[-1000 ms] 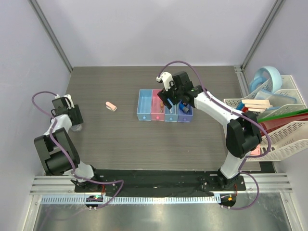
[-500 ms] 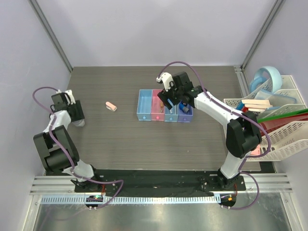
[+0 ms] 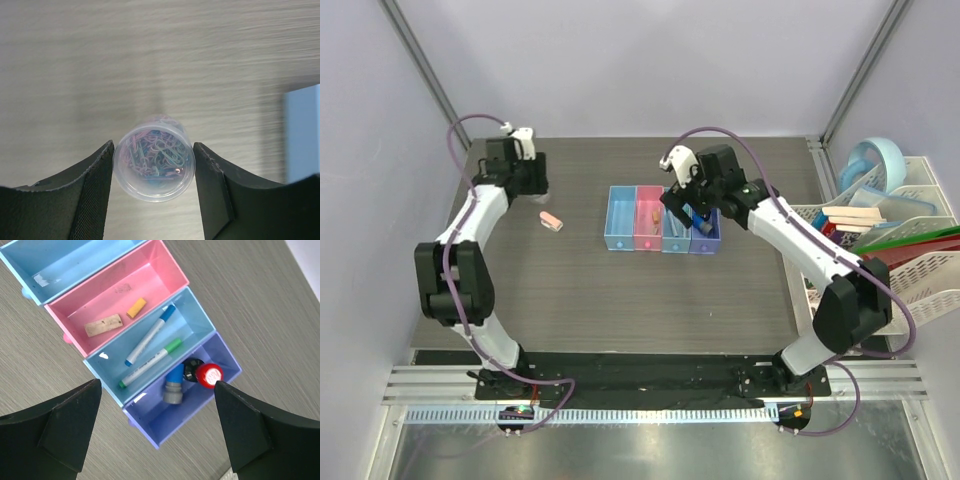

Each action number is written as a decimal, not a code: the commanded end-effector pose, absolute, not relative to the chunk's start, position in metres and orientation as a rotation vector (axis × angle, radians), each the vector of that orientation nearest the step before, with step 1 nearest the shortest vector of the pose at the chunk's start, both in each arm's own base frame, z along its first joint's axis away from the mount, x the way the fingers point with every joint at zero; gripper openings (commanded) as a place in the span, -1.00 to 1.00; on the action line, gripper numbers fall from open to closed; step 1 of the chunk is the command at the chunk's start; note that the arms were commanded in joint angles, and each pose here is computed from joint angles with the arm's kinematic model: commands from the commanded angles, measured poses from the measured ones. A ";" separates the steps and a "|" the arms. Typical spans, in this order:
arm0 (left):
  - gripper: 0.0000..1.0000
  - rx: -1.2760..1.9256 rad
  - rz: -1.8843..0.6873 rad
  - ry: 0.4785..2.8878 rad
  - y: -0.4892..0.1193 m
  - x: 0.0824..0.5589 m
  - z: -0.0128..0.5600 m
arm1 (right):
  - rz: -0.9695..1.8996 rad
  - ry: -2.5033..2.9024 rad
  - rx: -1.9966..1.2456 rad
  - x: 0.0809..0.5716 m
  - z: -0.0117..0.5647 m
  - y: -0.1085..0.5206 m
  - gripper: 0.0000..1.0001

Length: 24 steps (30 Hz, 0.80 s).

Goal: Sort the stationery into containers
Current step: Pick up the storage box at the corner of the board, then place the storage box in the storage box.

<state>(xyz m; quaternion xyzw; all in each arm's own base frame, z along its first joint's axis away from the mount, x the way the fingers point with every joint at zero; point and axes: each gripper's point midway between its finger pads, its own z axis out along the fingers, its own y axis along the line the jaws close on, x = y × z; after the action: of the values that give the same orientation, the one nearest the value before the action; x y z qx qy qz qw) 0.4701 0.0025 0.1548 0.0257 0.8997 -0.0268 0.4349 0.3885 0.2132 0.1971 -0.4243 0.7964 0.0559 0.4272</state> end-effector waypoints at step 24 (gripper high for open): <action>-0.73 0.474 -0.405 2.144 -0.224 0.512 0.156 | 0.135 1.990 -0.943 0.369 0.215 0.150 1.00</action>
<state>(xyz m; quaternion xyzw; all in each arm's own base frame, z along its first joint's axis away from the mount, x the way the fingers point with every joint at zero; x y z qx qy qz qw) 0.5102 -0.2145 0.1407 0.1884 0.8742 -0.1474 0.4226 0.3683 0.1466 0.1990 -0.3849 0.8165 0.0453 0.4279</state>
